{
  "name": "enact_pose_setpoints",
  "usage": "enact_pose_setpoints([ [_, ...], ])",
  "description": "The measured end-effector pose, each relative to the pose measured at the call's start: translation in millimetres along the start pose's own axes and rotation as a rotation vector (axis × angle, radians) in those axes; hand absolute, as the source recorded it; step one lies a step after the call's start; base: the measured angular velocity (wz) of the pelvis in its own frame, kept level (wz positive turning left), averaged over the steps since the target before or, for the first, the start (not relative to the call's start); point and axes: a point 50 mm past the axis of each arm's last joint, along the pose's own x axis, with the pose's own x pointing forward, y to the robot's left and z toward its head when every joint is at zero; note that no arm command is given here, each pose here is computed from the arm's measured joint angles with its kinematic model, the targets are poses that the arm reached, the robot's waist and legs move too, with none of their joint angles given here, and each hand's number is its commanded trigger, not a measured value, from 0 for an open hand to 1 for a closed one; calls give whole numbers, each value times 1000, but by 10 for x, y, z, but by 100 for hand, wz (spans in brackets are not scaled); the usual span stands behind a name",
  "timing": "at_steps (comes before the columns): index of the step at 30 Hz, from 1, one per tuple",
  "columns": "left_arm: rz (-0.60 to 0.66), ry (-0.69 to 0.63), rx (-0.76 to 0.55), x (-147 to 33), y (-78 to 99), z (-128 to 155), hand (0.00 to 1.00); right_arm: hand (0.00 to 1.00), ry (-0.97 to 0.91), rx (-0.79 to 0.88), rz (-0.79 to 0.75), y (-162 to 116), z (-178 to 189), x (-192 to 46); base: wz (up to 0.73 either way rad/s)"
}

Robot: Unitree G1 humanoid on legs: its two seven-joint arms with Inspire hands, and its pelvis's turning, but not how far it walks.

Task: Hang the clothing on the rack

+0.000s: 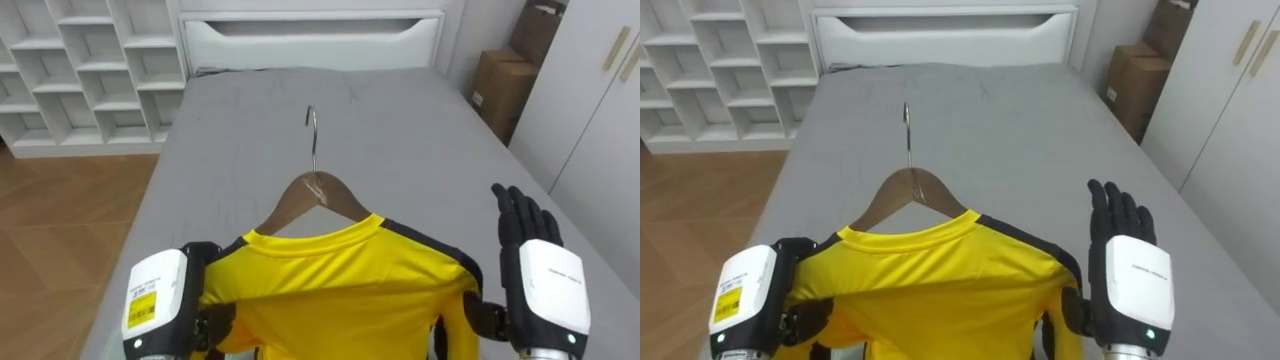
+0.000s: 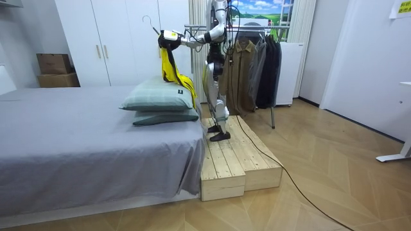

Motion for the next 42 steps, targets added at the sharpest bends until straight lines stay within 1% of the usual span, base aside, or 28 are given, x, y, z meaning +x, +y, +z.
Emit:
enact_pose_setpoints([
  [11,-18,-33,-1,-19,-46,69,100,0,-76,22,47,34,176,-3,0],
  [22,14,-85,10,61,21,162,100,0,-105,17,148,78,211,9,0],
  [27,39,-148,54,119,74,250,100,0,-110,19,179,66,203,64,0],
  [30,42,-200,86,138,125,318,100,0,-115,7,225,80,192,65,0],
  [42,27,-236,145,143,154,289,100,0,-154,-22,334,94,207,137,1],
])
